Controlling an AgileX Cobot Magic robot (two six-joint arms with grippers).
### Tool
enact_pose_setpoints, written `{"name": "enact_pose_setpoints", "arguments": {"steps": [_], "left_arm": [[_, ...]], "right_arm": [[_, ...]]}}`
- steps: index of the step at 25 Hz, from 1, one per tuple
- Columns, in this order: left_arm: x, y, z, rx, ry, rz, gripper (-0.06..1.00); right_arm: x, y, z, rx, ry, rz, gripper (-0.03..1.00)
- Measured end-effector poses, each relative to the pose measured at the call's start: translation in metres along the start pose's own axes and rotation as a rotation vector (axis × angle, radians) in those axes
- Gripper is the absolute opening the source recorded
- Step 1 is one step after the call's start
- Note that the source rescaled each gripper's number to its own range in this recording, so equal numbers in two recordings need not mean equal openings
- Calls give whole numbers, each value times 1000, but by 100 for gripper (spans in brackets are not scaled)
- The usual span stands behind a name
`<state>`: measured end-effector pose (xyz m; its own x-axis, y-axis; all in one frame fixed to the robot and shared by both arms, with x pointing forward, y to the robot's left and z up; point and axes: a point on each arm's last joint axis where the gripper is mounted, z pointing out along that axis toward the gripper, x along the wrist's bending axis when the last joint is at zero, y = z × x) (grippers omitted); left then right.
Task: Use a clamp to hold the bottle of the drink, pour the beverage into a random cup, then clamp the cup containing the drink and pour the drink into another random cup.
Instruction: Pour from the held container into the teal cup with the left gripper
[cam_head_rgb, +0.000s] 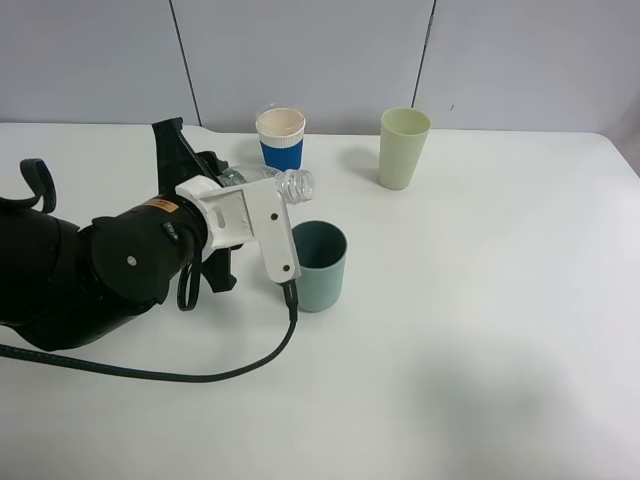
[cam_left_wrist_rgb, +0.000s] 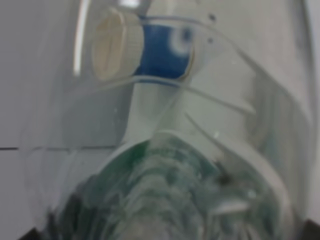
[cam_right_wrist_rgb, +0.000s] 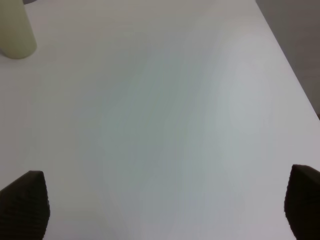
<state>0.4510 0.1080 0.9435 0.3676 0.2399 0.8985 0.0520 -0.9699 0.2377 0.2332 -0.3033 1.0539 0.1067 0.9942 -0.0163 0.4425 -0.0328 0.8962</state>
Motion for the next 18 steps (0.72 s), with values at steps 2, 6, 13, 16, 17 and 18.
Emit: {"name": "enact_pose_setpoints", "arguments": {"steps": [2, 6, 13, 16, 17, 18], "left_arm": [[0, -1, 0, 21, 0, 14, 6], [-2, -4, 2, 80, -2, 63, 6], [-6, -7, 4, 120, -28, 168, 6], [-7, -9, 4, 145, -44, 210, 6], [-7, -9, 4, 153, -49, 215, 6], [-7, -8, 4, 159, -52, 216, 6]], "right_arm": [[0, 0, 0, 0, 0, 0, 100], [0, 0, 0, 0, 0, 0, 100], [0, 0, 0, 0, 0, 0, 100], [0, 0, 0, 0, 0, 0, 100], [0, 0, 0, 0, 0, 0, 100], [0, 0, 0, 0, 0, 0, 100]]}}
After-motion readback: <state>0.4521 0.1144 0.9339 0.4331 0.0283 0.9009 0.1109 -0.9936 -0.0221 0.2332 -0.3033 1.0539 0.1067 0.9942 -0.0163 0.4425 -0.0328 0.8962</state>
